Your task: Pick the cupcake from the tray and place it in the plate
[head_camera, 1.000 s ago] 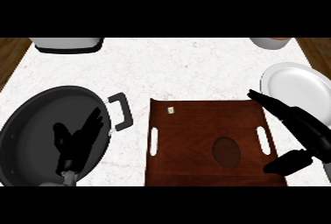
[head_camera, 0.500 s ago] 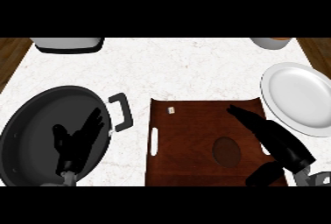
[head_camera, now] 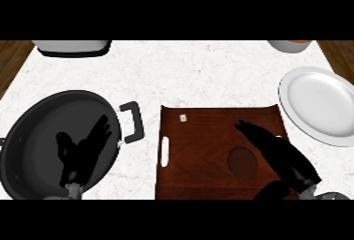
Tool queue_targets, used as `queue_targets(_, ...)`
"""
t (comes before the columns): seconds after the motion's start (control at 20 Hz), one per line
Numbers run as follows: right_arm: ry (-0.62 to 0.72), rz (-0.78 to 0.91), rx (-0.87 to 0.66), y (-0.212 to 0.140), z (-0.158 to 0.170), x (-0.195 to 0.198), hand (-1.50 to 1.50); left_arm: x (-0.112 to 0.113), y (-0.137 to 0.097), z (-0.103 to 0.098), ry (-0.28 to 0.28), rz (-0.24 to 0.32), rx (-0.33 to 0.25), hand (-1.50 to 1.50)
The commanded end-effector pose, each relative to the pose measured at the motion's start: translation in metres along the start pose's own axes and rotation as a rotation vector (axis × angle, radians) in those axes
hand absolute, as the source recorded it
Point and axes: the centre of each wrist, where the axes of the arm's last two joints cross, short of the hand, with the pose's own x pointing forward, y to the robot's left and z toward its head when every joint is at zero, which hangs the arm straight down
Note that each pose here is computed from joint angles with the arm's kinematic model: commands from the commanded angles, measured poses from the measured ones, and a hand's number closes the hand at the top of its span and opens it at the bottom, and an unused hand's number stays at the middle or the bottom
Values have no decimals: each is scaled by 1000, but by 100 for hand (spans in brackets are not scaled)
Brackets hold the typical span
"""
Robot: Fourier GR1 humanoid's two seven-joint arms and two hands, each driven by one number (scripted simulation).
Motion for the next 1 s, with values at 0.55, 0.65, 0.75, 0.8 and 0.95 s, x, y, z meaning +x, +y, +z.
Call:
queue_targets(0.55,52,77,48,27,-19,-8,-150,-5,-17,-8,14,1,14,0)
queue_targets(0.65,79,91,53,24,-37,-19,-150,12,-19,-7,30,-12,-4,0)
queue_targets(0.75,71,100,66,45,-42,1,-150,-32,5,-7,25,-15,-22,0)
queue_targets(0.8,58,175,128,42,-36,-1,150,7,-1,3,23,-15,-15,0)
queue_targets(0.95,4,215,110,44,-66,-4,150,3,-2,5,14,-5,-6,0)
